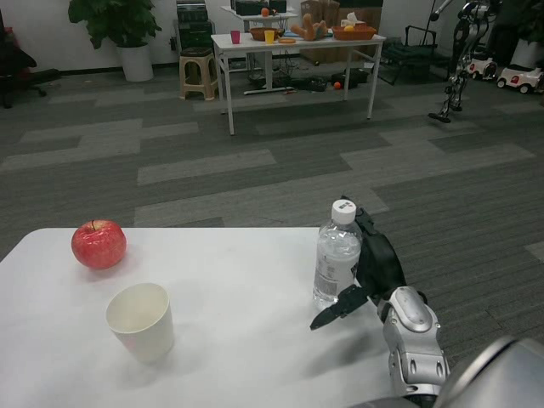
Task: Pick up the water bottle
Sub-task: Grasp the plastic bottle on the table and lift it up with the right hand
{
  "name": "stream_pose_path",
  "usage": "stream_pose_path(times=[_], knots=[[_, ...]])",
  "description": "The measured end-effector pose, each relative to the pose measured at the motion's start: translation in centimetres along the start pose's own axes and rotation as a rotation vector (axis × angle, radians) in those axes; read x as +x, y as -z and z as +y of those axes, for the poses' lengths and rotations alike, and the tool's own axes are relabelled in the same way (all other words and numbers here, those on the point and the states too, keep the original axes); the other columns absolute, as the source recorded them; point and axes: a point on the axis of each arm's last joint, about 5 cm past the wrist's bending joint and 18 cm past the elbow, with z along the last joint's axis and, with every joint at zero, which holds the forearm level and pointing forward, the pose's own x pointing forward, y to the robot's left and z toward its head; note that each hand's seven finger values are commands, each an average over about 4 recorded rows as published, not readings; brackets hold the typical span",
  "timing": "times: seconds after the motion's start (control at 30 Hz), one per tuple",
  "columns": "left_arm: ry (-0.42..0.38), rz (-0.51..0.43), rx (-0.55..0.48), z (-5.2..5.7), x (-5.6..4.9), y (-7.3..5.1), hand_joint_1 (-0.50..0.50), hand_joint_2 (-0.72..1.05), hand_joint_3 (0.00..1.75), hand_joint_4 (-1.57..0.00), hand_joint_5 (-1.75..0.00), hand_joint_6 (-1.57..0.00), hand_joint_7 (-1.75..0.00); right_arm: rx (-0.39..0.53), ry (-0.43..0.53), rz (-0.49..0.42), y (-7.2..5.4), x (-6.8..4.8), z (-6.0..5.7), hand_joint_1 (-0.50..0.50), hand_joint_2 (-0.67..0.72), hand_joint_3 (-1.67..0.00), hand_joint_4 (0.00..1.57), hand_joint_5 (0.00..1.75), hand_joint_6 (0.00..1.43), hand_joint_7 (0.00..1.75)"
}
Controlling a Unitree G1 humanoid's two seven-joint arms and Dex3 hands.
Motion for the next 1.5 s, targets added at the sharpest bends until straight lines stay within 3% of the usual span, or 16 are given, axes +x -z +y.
stream_pose_path(times=[0.33,0.43,0.63,0.73,0.87,1.0,1.1,1.2,1.33,1.5], knots=[[0.0,0.0,0.0,0.0,0.0,0.0,-0.5,-0.64,0.09,0.0,0.0,0.0,0.0,0.005,-0.008,0.011,0.5,0.0,0.2,-0.46,0.22,0.0,0.0,0.0,0.0,0.0],[0.0,0.0,0.0,0.0,0.0,0.0,-0.5,-0.64,0.09,0.0,0.0,0.0,0.0,0.005,-0.016,0.014,0.7,0.0,0.4,-0.46,0.15,0.0,0.0,0.0,0.0,0.0],[0.001,0.0,0.0,0.0,0.0,0.0,-0.5,-0.64,0.09,0.0,0.0,0.0,0.0,0.062,-0.03,-0.018,1.4,0.0,0.8,-0.25,-0.08,-0.16,0.0,0.0,0.0,0.0],[0.001,0.0,0.0,0.0,0.0,0.0,-0.5,-0.64,0.09,0.0,0.0,0.0,0.0,0.088,-0.033,-0.018,1.6,0.1,0.9,-0.03,-0.16,-0.32,0.0,0.0,0.0,0.02],[0.001,0.0,0.0,0.0,0.0,0.0,-0.5,-0.64,0.09,0.0,0.0,0.0,0.0,0.09,-0.036,-0.017,1.7,0.1,0.9,0.21,-0.16,-0.48,0.0,0.05,0.0,0.49],[0.001,0.0,0.0,0.0,0.0,0.0,-0.5,-0.64,0.09,0.0,0.0,0.0,0.0,0.088,-0.04,-0.018,1.6,0.1,1.0,0.34,-0.1,-0.59,0.04,0.41,0.18,1.06],[0.002,0.0,0.0,0.0,0.0,0.0,-0.5,-0.64,0.09,0.0,0.0,0.0,0.0,0.086,-0.045,-0.019,1.6,0.2,1.0,0.4,-0.02,-0.77,0.14,0.68,0.24,1.31],[0.004,-0.003,0.0,-0.1,0.0,0.0,-0.5,-0.64,0.09,0.0,0.0,0.0,0.0,0.085,-0.048,-0.021,1.5,0.2,1.0,0.42,0.04,-0.87,0.26,0.95,0.29,1.45],[0.004,-0.004,0.0,-0.1,0.0,0.0,-0.5,-0.64,0.09,0.0,0.0,0.0,0.0,0.087,-0.05,-0.023,1.4,0.3,0.9,0.45,0.09,-0.89,0.28,0.99,0.35,1.48],[0.004,-0.004,0.0,-0.1,0.0,0.0,-0.5,-0.64,0.09,0.0,0.0,0.0,0.0,0.084,-0.055,-0.027,1.3,0.4,1.0,0.46,0.09,-1.07,0.31,1.02,0.51,1.54]])
